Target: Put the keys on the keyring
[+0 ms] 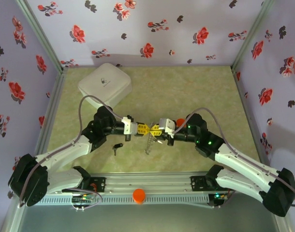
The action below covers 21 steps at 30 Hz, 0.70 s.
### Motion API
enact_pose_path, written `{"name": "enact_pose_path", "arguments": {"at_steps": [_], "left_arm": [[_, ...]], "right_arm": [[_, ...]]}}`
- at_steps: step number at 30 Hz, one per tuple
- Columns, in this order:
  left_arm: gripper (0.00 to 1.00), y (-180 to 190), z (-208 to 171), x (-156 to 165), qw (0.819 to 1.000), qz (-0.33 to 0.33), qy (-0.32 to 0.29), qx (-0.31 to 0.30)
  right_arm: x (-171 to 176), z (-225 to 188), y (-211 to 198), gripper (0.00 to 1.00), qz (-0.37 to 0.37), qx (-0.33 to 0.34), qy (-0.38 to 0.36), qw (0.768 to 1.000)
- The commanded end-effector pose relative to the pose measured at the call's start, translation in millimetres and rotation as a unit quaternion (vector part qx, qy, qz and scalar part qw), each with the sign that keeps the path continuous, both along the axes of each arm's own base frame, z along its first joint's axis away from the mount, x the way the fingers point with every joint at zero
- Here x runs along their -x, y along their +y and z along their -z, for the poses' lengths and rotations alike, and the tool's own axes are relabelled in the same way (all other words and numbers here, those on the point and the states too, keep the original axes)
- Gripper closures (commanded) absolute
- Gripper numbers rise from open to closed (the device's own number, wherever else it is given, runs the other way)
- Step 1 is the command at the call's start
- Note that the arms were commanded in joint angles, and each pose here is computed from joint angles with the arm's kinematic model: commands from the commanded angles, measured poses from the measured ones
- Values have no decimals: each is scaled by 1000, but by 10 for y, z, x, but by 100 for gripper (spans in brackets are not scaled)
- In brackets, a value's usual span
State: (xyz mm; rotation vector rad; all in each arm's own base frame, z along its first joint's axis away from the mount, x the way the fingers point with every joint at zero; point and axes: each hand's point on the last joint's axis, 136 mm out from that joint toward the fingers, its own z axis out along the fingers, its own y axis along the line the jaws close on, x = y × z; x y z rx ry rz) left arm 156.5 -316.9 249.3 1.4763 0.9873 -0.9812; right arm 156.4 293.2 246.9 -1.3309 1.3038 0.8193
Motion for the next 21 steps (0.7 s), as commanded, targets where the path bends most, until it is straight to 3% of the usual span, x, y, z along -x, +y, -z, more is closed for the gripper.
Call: {"name": "enact_pose_path", "arguments": {"at_steps": [1, 6, 10, 13, 16, 18, 19, 21], "left_arm": [[100, -34, -160, 45, 999, 15, -15, 33], [100, -38, -153, 42, 999, 15, -14, 33], [100, -35, -119, 43, 999, 15, -13, 29], [92, -31, -24, 2, 1000, 1, -4, 10], [100, -12, 154, -23, 1000, -9, 1, -24], [100, -2, 262, -31, 999, -13, 7, -40], [100, 3, 309, -37, 999, -16, 10, -44], [100, 15, 409, -43, 998, -22, 17, -51]], "right_arm": [[22, -69, 59, 92, -8, -19, -16, 1000], [13, -31, 68, 100, -7, -13, -18, 1000], [-16, -20, 58, 100, 3, -10, -26, 1000], [-28, 15, 52, 100, 7, -3, -23, 1000], [-34, 96, 56, 100, 8, 8, -12, 1000], [-33, 163, 74, 100, 6, 15, -3, 1000], [-37, 210, 81, 98, 5, 18, 4, 1000], [-41, 303, 81, 68, 7, 23, 15, 1000]]}}
